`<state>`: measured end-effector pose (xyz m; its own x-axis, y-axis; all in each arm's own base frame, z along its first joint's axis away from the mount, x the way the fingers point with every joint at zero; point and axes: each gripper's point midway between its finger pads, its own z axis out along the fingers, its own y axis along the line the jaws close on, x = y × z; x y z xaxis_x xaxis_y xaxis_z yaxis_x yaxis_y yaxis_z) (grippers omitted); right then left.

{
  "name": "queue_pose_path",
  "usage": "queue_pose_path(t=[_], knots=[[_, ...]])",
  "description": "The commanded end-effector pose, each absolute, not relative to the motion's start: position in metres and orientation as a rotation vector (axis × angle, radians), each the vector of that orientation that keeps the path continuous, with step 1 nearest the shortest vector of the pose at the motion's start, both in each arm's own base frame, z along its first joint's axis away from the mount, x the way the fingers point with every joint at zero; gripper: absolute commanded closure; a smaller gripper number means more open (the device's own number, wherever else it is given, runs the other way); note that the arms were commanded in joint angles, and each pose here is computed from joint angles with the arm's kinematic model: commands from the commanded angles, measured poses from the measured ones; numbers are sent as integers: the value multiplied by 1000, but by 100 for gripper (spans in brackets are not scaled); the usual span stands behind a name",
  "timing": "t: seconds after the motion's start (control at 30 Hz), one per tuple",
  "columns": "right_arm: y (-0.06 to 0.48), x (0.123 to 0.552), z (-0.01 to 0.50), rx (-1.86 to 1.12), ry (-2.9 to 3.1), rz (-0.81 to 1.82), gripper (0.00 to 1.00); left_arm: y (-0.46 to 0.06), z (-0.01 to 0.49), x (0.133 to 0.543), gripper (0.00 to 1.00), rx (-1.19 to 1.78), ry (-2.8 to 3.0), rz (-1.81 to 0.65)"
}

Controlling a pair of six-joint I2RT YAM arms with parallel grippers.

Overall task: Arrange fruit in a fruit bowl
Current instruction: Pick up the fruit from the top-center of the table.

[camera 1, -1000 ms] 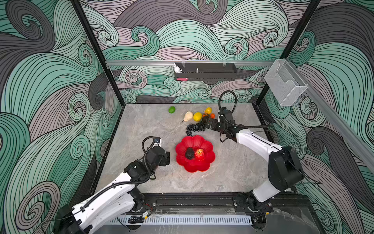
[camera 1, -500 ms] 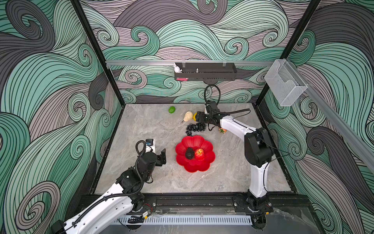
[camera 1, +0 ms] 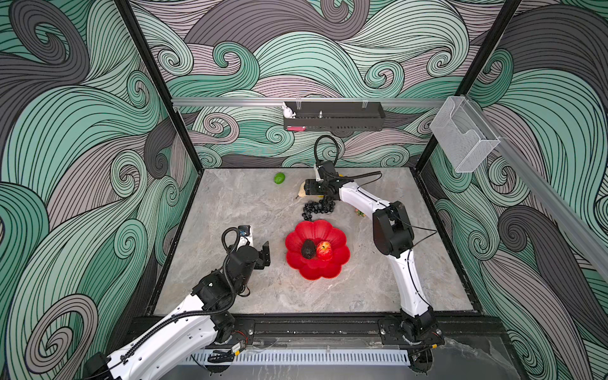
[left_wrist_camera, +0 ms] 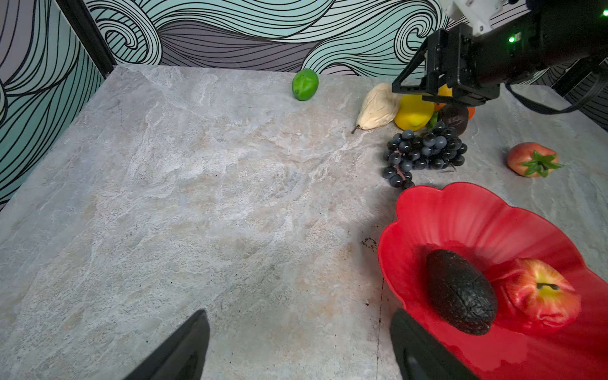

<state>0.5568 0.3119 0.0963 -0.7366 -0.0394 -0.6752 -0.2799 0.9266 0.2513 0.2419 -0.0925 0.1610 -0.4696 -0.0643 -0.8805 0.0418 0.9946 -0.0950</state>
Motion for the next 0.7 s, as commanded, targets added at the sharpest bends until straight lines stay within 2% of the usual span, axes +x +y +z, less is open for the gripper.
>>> queue_pose_path(t=[0.0,0.67], knots=[[315,564,99,-285,2351,391,24,-90,170,246,12,-57,2030,-120],[336,584,66,-424,2385,330,22,-90,167,247,12,-57,2038,-113]])
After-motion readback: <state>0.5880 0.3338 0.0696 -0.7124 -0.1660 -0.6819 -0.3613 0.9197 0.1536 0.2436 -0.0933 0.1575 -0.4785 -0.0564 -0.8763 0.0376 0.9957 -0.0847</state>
